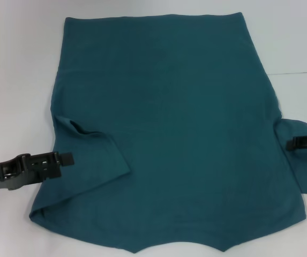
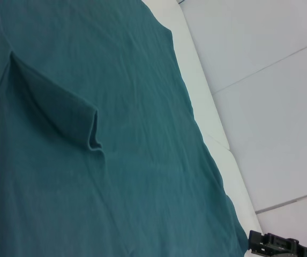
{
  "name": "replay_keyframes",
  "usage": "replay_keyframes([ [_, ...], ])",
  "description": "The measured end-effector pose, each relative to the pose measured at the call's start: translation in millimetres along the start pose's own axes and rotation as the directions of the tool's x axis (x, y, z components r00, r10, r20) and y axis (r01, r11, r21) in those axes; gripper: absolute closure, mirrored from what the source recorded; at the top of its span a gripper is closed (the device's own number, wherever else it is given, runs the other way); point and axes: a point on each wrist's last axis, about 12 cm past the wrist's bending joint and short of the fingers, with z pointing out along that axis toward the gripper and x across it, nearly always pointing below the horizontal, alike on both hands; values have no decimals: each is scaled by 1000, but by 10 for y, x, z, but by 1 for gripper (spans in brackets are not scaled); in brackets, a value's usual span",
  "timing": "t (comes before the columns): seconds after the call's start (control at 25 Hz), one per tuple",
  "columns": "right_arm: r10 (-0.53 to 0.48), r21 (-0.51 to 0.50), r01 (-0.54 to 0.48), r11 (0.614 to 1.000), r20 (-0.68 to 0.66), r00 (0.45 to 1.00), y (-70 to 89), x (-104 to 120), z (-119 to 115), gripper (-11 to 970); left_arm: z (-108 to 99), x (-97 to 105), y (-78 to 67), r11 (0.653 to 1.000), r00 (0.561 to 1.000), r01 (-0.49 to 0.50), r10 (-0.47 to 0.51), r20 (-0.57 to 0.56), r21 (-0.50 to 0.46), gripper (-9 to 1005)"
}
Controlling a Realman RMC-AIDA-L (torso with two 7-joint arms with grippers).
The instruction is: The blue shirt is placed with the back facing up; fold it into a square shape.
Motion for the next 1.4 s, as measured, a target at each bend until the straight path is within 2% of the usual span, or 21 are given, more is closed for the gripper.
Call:
replay_keyframes([
  [0.24, -6, 21, 5, 1000, 14, 1000, -28, -11, -4, 182, 9, -10, -7, 1000, 1000, 4, -4, -2, 0, 260],
  [0.72, -23, 3, 23, 1000, 21, 1000, 103, -25, 122, 193, 9, -7, -8, 1000, 1000, 10, -10, 2, 3, 261],
  [1.4, -14, 17, 14, 1000, -1, 1000, 23, 22, 70, 210, 5, -1, -2, 1000, 1000, 22, -22, 0, 0, 260],
])
